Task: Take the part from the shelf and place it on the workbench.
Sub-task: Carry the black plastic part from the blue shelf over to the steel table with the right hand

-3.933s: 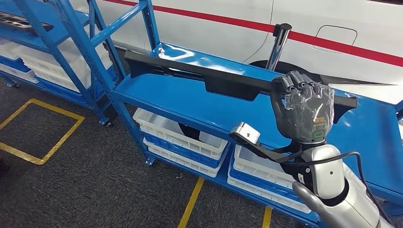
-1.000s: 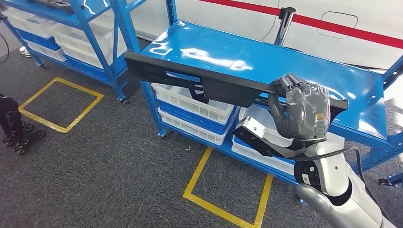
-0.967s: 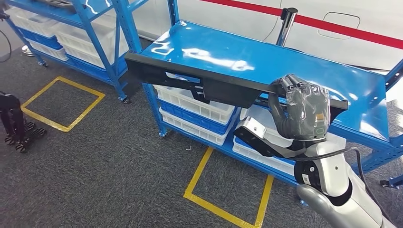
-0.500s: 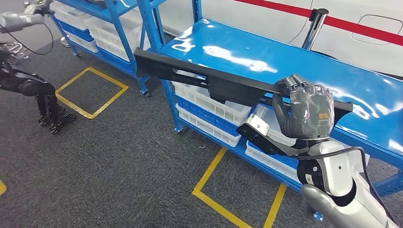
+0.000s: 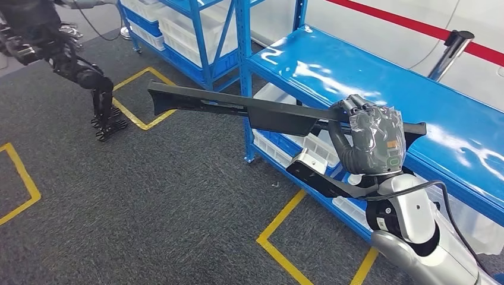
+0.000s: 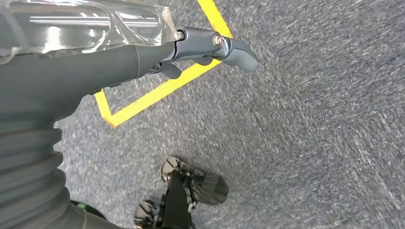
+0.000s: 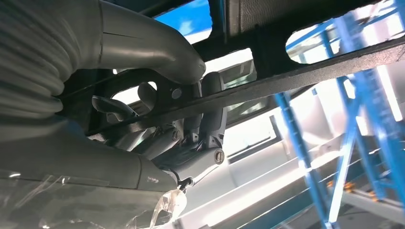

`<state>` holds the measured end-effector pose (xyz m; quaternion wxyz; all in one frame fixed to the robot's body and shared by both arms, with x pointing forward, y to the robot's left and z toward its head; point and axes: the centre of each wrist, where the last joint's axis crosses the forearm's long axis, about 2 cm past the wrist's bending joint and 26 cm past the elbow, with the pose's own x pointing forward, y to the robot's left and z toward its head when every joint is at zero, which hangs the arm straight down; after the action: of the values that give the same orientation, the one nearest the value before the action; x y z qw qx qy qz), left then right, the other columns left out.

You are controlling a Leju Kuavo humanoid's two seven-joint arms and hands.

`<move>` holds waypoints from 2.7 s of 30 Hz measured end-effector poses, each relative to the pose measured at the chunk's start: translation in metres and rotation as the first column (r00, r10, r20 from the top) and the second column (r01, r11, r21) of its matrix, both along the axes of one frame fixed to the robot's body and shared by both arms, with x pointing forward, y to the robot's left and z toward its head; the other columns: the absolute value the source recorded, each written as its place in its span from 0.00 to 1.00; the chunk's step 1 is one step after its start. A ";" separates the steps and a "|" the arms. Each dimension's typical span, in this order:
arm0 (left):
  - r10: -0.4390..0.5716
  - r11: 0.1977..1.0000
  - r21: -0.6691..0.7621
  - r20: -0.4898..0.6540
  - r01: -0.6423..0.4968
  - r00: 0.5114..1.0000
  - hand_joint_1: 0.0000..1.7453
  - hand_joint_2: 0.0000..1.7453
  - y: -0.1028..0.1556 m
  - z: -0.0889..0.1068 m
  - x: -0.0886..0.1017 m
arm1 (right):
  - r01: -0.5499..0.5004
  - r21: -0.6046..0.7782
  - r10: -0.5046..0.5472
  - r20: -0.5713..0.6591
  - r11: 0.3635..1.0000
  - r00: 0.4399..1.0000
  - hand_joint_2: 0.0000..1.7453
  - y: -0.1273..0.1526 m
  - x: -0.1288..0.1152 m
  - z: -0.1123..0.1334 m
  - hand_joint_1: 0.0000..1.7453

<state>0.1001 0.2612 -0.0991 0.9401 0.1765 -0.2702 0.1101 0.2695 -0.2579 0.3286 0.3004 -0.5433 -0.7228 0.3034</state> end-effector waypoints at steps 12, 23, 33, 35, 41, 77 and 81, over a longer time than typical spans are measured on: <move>-0.003 1.000 0.001 -0.006 0.003 1.000 0.00 1.00 0.001 -0.001 -0.003 | -0.022 -0.013 0.021 -0.012 1.000 1.000 1.00 0.003 -0.001 -0.001 1.00; -0.010 1.000 0.010 0.005 0.010 1.000 0.00 1.00 0.003 0.001 0.005 | -0.043 -0.026 0.044 0.003 0.999 0.999 1.00 0.004 0.002 0.011 1.00; -0.009 1.000 0.028 0.008 0.009 1.000 0.00 1.00 0.008 0.003 0.012 | -0.086 -0.042 0.086 -0.005 0.995 0.996 1.00 0.009 0.005 0.020 1.00; -0.010 0.999 0.033 0.001 0.010 1.000 0.00 1.00 0.009 0.002 0.011 | -0.096 -0.045 0.095 -0.006 0.994 0.995 1.00 0.011 0.006 0.024 1.00; 0.001 0.999 0.034 -0.009 0.000 1.000 0.00 1.00 0.011 0.001 0.006 | -0.117 -0.049 0.116 -0.019 0.992 0.993 1.00 0.013 0.009 0.032 1.00; 0.097 0.972 0.211 0.018 -0.098 0.995 0.00 1.00 0.026 0.003 0.009 | -0.180 -0.214 0.171 -0.057 0.960 0.984 1.00 0.028 0.017 0.092 1.00; 0.106 0.973 0.205 0.010 -0.105 0.994 0.00 1.00 0.025 0.002 0.006 | -0.213 -0.220 0.203 -0.070 0.952 0.977 1.00 0.030 0.016 0.096 1.00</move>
<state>0.1064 0.2864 -0.0967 0.9098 0.2866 -0.2699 0.1314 0.2857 -0.2275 0.4246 0.2196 -0.4877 -0.7295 0.4264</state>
